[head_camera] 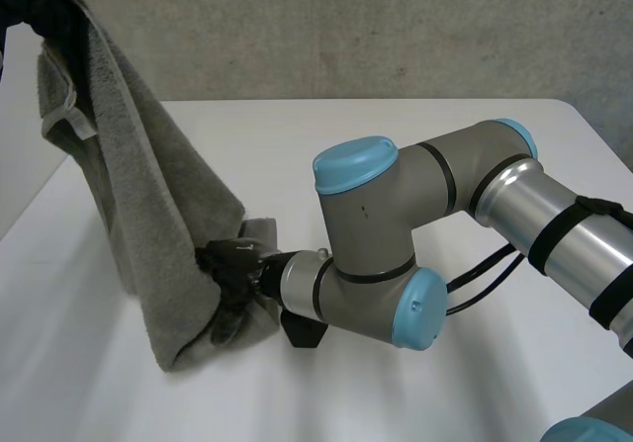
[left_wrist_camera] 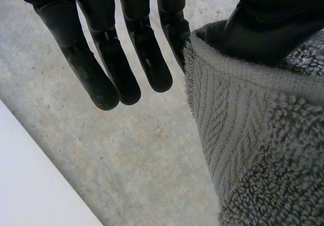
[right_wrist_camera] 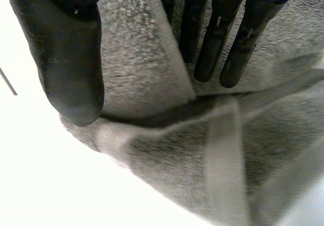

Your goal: Fold the towel.

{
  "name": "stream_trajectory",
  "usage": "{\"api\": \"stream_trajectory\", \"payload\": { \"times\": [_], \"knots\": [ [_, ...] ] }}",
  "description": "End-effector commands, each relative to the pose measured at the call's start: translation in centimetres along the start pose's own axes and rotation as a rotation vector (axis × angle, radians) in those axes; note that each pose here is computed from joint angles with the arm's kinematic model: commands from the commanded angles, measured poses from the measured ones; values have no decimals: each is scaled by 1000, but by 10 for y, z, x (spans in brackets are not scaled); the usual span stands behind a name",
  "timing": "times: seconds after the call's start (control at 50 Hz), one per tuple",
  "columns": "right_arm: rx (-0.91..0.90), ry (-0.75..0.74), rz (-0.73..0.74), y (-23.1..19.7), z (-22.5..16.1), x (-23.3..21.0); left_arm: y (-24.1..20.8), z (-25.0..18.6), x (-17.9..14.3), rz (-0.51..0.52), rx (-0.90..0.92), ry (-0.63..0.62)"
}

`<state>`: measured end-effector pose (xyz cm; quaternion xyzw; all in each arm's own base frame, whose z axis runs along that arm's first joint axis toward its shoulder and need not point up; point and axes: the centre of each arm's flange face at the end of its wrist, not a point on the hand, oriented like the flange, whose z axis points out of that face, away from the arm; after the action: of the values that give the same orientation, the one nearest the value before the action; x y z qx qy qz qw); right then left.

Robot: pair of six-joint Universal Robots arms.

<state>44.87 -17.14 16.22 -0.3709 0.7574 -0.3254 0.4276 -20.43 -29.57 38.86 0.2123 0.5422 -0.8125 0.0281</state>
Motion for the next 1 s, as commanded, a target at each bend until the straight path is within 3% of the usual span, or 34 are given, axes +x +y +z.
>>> {"api": "stream_trajectory", "payload": {
  "times": [0.02,0.26,0.32,0.36,0.38,0.4,0.42,0.46,0.48,0.52,0.54,0.62,0.7,0.8,1.0],
  "knots": [
    [-2,-41,64,-2,-1,-4,15,-3,-2,2,-42,-7],
    [22,-24,186,-3,3,7,23,-3,-5,4,-59,-6],
    [77,2,180,-20,-2,17,22,-2,-6,5,-53,-10],
    [224,98,135,-65,-23,43,23,2,-7,7,-39,-17],
    [225,99,135,-65,-23,43,23,2,-7,7,-39,-17],
    [327,166,77,-96,-41,51,22,3,-7,8,-31,-18],
    [328,167,77,-96,-41,51,22,3,-7,8,-31,-18],
    [519,336,-105,-154,-84,60,16,7,-8,10,-1,-25],
    [520,337,-106,-154,-84,60,16,7,-8,10,-1,-25],
    [647,522,-342,-196,-124,53,7,14,-7,5,35,-26],
    [647,523,-343,-197,-124,53,7,14,-7,5,35,-26],
    [723,709,-618,-228,-160,31,-14,21,1,-28,102,-14],
    [712,692,-693,-225,-154,13,-31,22,19,-106,160,33],
    [632,658,-708,-206,-135,7,-21,21,28,-143,142,53],
    [186,685,-830,-118,-87,54,91,-10,68,-133,-198,173]
  ]
}}
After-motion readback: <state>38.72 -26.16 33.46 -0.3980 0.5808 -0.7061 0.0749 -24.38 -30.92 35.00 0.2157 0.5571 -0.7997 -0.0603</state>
